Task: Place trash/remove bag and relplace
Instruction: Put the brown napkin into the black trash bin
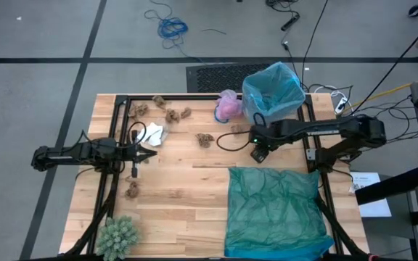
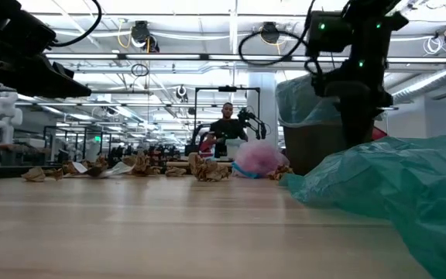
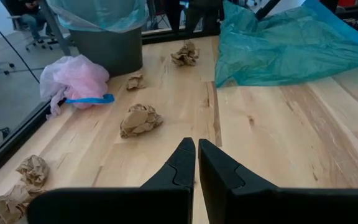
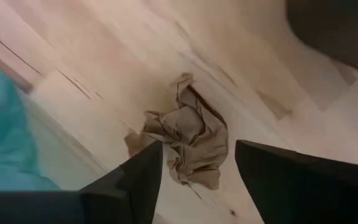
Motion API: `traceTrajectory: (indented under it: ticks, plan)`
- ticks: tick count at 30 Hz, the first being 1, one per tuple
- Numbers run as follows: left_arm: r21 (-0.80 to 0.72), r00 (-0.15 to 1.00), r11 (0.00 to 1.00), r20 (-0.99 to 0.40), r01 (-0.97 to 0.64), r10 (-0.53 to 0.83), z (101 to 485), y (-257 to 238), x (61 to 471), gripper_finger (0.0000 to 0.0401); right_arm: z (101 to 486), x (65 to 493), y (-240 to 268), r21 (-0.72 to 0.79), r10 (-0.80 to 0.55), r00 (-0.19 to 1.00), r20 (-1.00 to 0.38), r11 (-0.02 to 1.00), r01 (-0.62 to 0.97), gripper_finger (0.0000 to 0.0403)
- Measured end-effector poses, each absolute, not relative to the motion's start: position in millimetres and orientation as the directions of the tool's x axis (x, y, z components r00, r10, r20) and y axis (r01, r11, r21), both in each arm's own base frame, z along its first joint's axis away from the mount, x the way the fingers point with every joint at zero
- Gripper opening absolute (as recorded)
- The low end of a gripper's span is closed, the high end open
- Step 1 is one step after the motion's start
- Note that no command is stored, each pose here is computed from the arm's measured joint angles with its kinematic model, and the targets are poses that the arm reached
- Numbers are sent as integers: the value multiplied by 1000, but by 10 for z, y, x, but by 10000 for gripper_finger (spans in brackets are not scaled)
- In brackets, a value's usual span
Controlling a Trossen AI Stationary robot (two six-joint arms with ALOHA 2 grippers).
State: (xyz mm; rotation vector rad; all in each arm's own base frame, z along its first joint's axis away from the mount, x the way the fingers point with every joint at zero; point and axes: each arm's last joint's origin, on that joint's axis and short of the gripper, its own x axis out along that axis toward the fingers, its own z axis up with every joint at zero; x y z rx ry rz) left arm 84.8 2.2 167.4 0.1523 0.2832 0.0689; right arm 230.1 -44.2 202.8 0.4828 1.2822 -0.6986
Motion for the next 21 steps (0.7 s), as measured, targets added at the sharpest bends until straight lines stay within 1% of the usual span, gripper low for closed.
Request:
traceTrajectory:
  ticks: [11, 13, 14, 17, 18, 21]
  plan:
    - [159, 958, 986, -274, -46, 89, 1674, 22, 848, 20, 1684, 2428, -462, -141, -175, -22, -984, 710, 690, 149]
    - [159, 958, 986, -274, -46, 89, 1674, 22, 848, 20, 1651, 2439, -465, -149, -173, -34, -984, 709, 690, 124]
    - [159, 958, 986, -274, -46, 89, 1674, 22, 848, 20, 1643, 2445, -466, -147, -173, -31, -984, 710, 689, 104]
    - [159, 957, 986, -275, -46, 89, 1673, 22, 848, 20, 1656, 2474, -464, -107, -157, 11, -988, 721, 685, 27]
    - [159, 957, 986, -275, -46, 89, 1672, 22, 848, 20, 1669, 2480, -458, -80, -137, 29, -990, 725, 685, 15]
    - [159, 957, 986, -275, -46, 89, 1673, 22, 848, 20, 1745, 2505, -442, 1, -78, 81, -994, 716, 698, 7]
